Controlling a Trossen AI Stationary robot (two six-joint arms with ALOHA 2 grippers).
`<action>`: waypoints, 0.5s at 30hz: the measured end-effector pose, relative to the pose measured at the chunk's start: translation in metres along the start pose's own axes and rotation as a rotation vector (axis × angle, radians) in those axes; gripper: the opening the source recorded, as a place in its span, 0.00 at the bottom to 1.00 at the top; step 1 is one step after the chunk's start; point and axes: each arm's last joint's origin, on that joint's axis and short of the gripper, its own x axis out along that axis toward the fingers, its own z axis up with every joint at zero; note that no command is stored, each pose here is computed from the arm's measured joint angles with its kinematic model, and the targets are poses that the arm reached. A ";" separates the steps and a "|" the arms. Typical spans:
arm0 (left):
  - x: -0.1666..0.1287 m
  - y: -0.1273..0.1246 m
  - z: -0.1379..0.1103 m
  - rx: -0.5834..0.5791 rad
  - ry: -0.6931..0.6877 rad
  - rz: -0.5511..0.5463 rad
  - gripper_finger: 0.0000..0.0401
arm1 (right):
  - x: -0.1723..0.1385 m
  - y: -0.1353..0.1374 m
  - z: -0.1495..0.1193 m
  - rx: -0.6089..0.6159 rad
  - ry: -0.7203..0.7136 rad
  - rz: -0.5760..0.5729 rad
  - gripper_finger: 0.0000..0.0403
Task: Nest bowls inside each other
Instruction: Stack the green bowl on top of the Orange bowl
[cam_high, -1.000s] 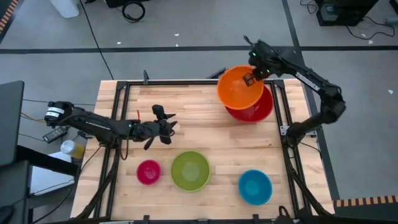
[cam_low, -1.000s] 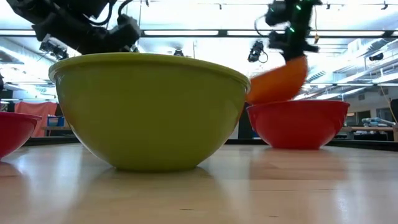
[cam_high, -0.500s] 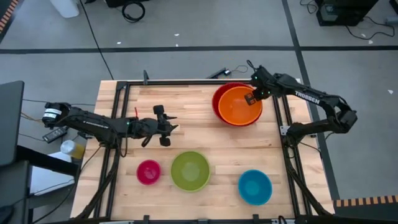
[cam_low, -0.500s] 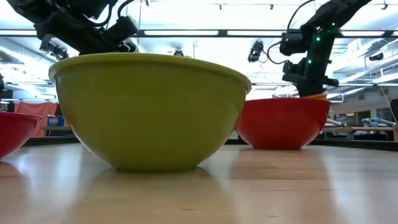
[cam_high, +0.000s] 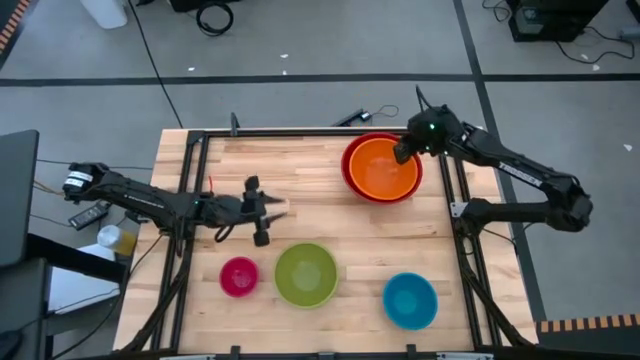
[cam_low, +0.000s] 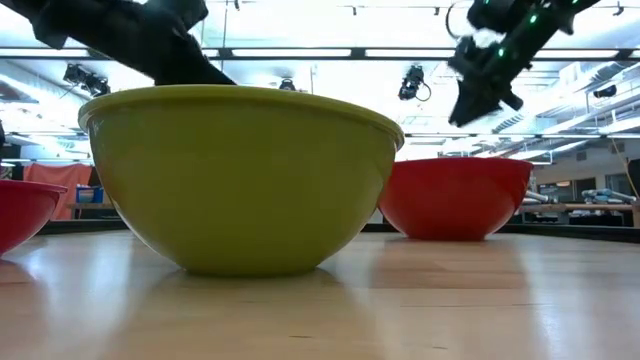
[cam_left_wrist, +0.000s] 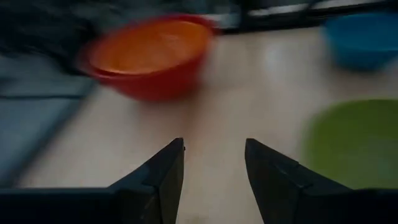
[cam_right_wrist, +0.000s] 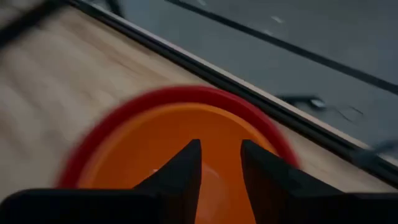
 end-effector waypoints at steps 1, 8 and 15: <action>0.002 -0.003 -0.002 -0.035 0.016 -0.071 0.43 | -0.003 0.005 0.001 0.002 -0.021 0.027 0.30; 0.024 -0.019 -0.022 -0.252 0.161 -0.207 0.43 | -0.011 0.043 -0.002 -0.040 -0.091 0.176 0.30; 0.034 -0.025 -0.033 -0.383 0.250 -0.249 0.43 | 0.001 0.068 -0.012 -0.108 -0.073 0.132 0.30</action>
